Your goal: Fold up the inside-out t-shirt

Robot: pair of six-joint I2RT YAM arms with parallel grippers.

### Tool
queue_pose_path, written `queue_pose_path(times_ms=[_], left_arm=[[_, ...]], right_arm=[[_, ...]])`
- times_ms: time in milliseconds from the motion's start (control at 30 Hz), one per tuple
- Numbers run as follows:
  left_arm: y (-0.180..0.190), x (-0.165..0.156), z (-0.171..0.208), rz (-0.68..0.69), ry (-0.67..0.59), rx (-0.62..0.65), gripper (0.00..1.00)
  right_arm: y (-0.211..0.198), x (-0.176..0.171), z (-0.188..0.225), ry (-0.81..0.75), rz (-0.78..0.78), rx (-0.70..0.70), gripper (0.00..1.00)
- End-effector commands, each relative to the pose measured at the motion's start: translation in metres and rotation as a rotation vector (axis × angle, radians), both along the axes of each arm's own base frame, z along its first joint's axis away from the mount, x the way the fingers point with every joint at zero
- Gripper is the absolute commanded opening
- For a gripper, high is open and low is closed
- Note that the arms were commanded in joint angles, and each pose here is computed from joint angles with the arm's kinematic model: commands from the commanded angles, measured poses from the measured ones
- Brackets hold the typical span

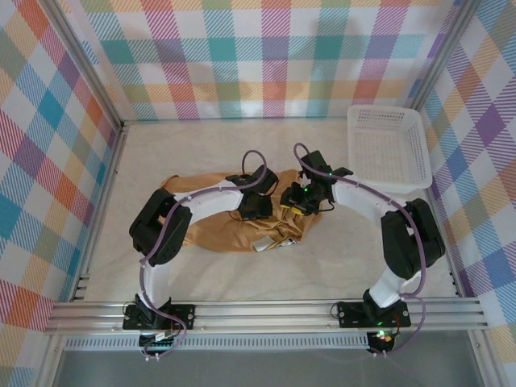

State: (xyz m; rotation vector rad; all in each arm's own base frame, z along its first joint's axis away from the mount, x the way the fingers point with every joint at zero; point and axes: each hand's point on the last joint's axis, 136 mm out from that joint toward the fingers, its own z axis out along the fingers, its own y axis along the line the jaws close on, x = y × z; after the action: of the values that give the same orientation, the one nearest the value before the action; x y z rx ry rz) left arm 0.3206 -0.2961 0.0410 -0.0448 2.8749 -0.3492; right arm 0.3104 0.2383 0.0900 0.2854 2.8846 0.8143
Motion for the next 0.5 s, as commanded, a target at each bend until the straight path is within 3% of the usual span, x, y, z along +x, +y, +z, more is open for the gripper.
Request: queue_pose_path(times_ms=[0,233,300,400,467], left_arm=[[0.003,-0.003,0.000,-0.004,0.000,0.033,0.01],[0.007,0.000,0.029,-0.003,-0.049,0.023,0.00],[0.009,0.001,0.044,-0.002,-0.075,0.017,0.00],[0.017,0.003,0.076,0.010,-0.135,0.001,0.00],[0.024,0.004,0.098,0.028,-0.183,-0.015,0.00]], right_arm=[[0.013,0.004,-0.003,0.013,0.020,0.041,0.42],[0.039,0.010,-0.018,0.038,0.055,0.051,0.42],[0.038,0.014,-0.028,0.049,0.040,0.030,0.31],[0.030,0.025,-0.034,0.029,0.010,-0.015,0.06],[0.023,0.031,-0.032,0.014,-0.008,-0.031,0.00]])
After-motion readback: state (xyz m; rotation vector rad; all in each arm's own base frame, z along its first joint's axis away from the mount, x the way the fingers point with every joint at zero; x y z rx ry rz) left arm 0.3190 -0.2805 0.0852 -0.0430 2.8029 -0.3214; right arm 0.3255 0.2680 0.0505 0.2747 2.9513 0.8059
